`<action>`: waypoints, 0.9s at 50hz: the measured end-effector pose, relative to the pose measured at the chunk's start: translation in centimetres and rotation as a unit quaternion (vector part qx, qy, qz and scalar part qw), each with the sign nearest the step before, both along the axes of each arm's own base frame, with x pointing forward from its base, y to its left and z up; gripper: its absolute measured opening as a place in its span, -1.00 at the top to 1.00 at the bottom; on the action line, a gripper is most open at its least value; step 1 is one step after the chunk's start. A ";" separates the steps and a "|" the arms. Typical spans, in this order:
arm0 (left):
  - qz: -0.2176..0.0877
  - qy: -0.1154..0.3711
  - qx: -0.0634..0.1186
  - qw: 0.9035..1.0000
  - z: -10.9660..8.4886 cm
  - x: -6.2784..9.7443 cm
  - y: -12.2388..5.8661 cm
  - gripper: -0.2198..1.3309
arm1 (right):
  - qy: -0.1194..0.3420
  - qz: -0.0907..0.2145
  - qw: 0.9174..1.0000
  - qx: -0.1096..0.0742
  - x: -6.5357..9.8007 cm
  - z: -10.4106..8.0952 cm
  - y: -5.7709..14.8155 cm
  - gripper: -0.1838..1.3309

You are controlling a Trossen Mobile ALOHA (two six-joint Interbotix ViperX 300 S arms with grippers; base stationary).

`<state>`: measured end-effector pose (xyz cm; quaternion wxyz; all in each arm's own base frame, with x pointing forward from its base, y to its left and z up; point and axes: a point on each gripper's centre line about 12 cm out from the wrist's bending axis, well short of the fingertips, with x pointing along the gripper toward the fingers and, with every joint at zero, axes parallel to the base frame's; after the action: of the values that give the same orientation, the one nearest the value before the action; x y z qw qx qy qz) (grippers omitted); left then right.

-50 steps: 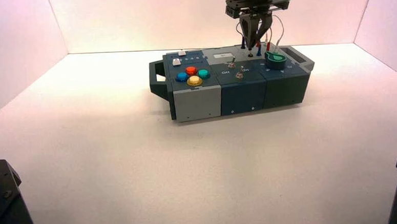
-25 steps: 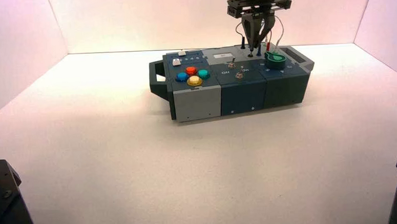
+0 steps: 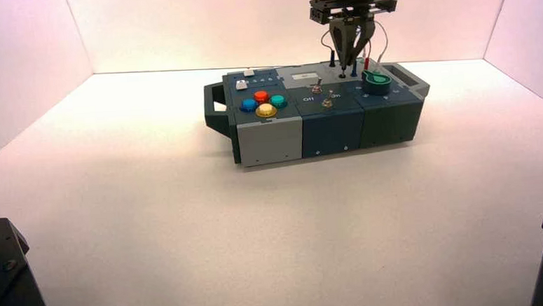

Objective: Insert the black wire.

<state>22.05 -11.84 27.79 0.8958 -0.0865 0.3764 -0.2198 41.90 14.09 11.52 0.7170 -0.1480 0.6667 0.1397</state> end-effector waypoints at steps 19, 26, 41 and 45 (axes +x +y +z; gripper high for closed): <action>0.001 0.000 -0.001 1.000 0.0 0.0 0.0 -0.19 | -0.002 0.007 1.000 -0.010 0.1 0.1 0.1 0.65; 0.001 0.000 -0.001 1.000 0.0 0.0 0.0 -0.20 | -0.003 0.007 1.000 -0.011 0.1 0.2 0.1 0.65; 0.000 0.001 0.000 1.000 0.0 0.0 0.0 -0.19 | -0.005 0.006 1.000 -0.011 0.2 0.3 0.1 0.65; 0.000 0.000 -0.001 1.000 0.0 0.0 0.0 -0.19 | -0.004 0.006 1.000 -0.011 0.2 0.3 0.1 0.65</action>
<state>22.08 -11.86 27.76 0.8957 -0.0872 0.3766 -0.2197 42.13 14.23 11.80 0.7171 -0.1610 0.6643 0.1362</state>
